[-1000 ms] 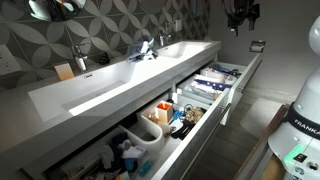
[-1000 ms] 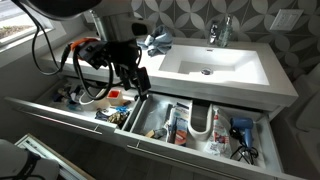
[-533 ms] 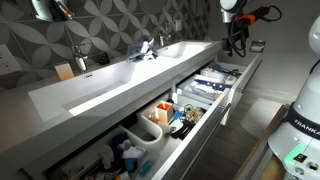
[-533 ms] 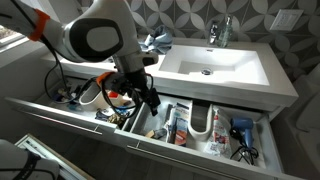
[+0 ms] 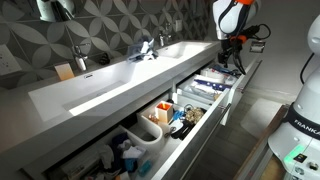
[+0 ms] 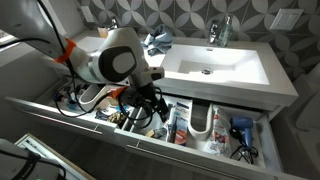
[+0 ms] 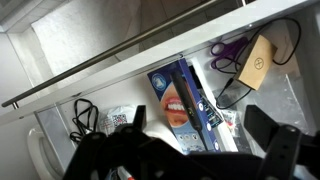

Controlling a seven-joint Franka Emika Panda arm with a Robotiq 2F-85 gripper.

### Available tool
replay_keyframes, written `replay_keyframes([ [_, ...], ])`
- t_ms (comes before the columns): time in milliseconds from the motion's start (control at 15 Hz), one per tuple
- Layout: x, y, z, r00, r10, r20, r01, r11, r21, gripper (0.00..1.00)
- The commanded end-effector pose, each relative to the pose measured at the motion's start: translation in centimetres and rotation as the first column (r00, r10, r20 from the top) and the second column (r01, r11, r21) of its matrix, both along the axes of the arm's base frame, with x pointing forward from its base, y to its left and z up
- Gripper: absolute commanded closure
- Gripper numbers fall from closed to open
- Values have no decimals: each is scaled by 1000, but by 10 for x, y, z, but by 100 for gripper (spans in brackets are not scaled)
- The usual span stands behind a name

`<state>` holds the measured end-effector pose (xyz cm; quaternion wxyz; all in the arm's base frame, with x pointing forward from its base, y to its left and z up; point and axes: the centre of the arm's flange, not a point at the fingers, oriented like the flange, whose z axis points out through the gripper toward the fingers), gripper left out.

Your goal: Turn the box over

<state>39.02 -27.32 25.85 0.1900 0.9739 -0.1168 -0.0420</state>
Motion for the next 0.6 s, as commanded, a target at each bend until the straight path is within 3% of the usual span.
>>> replay_keyframes([
  [0,1,-1,1,1000,0,2,0,1000,-2,0],
  [200,7,-1,-3,1000,24,-1,-24,1000,-7,0],
  [533,44,17,-50,990,144,5,-143,985,-95,0],
])
